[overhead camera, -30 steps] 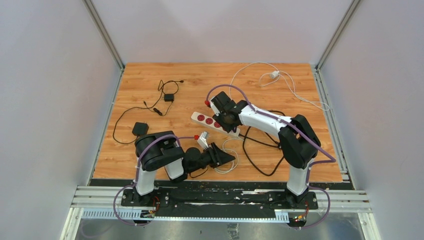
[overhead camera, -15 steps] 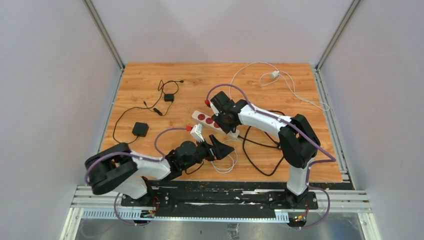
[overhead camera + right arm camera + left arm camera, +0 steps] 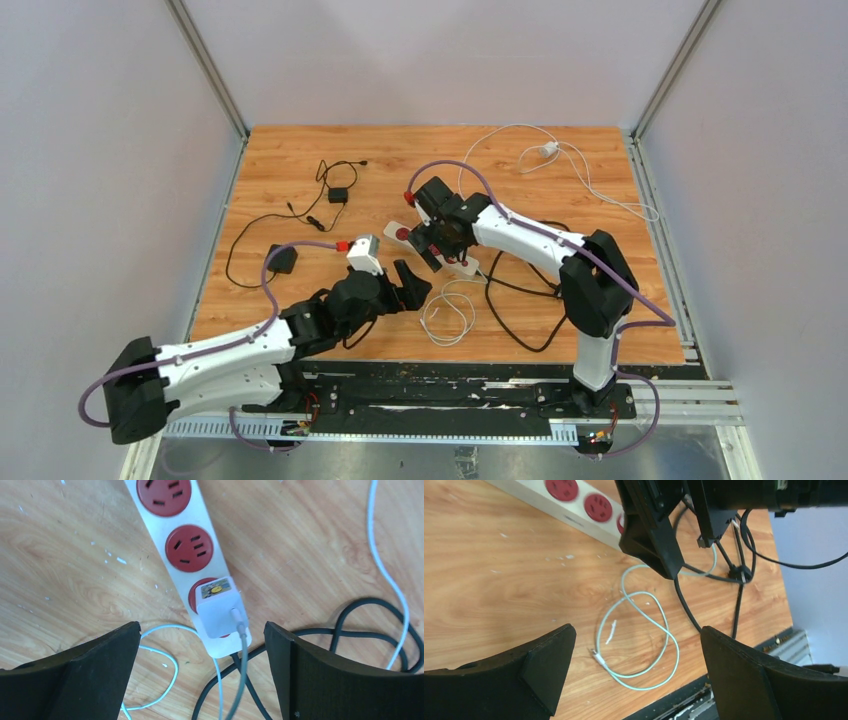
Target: Insert the plug
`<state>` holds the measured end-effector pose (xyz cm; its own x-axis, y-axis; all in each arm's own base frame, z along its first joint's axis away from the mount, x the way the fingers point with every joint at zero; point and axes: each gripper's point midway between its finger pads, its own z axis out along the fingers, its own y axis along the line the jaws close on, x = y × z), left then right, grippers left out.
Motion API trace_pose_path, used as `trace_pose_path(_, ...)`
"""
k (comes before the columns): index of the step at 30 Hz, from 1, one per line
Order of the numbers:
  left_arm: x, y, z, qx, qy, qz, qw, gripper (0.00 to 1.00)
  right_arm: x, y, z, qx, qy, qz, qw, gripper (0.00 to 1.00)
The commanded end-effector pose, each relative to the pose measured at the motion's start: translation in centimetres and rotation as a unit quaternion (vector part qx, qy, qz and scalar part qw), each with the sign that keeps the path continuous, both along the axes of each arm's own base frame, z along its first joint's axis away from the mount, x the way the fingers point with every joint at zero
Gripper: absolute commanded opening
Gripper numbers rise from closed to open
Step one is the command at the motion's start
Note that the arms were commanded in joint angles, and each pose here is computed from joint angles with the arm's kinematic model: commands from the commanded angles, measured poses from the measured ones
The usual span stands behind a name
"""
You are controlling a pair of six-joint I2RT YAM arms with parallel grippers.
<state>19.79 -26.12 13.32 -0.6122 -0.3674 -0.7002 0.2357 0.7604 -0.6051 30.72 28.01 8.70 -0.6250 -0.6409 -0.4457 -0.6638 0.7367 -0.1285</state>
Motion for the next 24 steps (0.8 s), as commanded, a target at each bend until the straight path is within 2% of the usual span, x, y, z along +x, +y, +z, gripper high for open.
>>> trace_pose_path(1,0.6,6.0,1.3,0.115,-0.016,0.078,0.990,1.00,1.7,0.2,4.5,0.012,-0.058,-0.016,0.998,1.00)
trace_pose_path(7,0.7,13.3,7.0,0.163,-0.055,0.189,0.967,1.00,3.2,-0.7,10.5,0.048,-0.125,-0.032,0.990,1.00)
trace_pose_path(12,0.9,16.2,9.9,0.196,-0.077,0.221,0.952,1.00,2.8,-3.5,16.1,0.093,-0.199,-0.067,0.973,1.00)
trace_pose_path(18,3.5,16.7,8.6,0.227,-0.022,0.214,0.950,1.00,0.6,-9.4,18.4,0.150,-0.250,-0.137,0.946,1.00)
trace_pose_path(24,6.4,17.9,6.5,0.233,0.020,0.236,0.943,1.00,1.3,-17.6,17.3,0.204,-0.239,-0.254,0.915,1.00)
